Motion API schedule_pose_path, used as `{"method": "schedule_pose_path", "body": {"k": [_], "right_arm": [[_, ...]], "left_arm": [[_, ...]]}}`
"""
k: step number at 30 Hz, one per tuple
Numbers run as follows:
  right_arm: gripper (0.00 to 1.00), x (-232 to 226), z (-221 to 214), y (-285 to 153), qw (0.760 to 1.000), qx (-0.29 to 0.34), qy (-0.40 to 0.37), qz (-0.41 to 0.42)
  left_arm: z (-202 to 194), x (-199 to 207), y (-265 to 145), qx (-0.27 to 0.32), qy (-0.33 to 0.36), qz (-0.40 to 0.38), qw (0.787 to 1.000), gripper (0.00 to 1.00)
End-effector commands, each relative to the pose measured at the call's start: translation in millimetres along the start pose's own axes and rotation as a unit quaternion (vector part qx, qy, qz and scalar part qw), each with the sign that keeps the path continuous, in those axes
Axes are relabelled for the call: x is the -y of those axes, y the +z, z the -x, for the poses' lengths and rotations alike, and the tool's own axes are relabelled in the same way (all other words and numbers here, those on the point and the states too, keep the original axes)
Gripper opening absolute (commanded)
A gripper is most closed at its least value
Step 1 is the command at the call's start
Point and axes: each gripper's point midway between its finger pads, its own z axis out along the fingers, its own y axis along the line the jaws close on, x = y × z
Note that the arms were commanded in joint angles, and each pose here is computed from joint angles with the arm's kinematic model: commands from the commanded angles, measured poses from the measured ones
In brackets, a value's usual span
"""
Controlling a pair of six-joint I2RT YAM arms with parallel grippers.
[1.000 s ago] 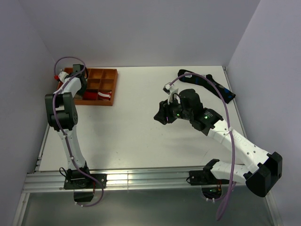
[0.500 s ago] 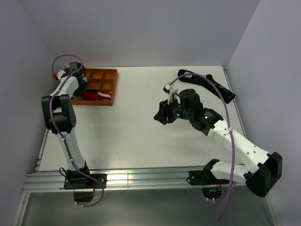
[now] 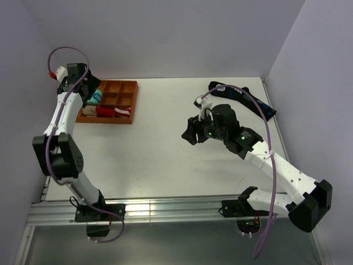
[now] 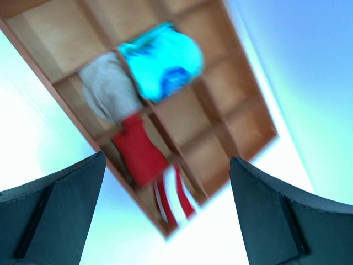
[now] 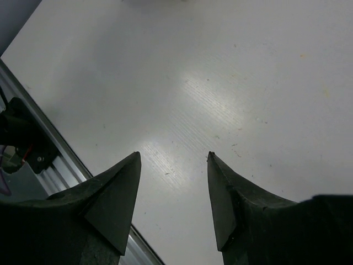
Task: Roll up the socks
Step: Reset both arms
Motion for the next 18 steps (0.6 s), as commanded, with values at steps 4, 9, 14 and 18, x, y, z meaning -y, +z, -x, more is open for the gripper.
{"method": "schedule_pose_path", "body": {"k": [4, 9, 14, 18], "right_arm": [[0.91, 11, 31, -19, 0.997, 0.061, 0.011, -0.034], [1.00, 27, 41, -29, 0.992, 0.083, 0.049, -0.085], [1.00, 33, 46, -44, 0.983, 0.122, 0.082, -0.108], [1.00, 37, 45, -51, 0.978, 0.137, 0.103, -0.122]], "left_arm": [[-31, 60, -129, -0.018, 0.126, -0.187, 0.974, 1.00], [-114, 56, -204, -0.064, 0.239, -0.312, 0.917, 1.00], [-133, 39, -280, -0.055, 0.251, -0.458, 0.851, 0.99], [-164, 16, -287, -0.092, 0.286, -0.490, 0.819, 0.99]]}}
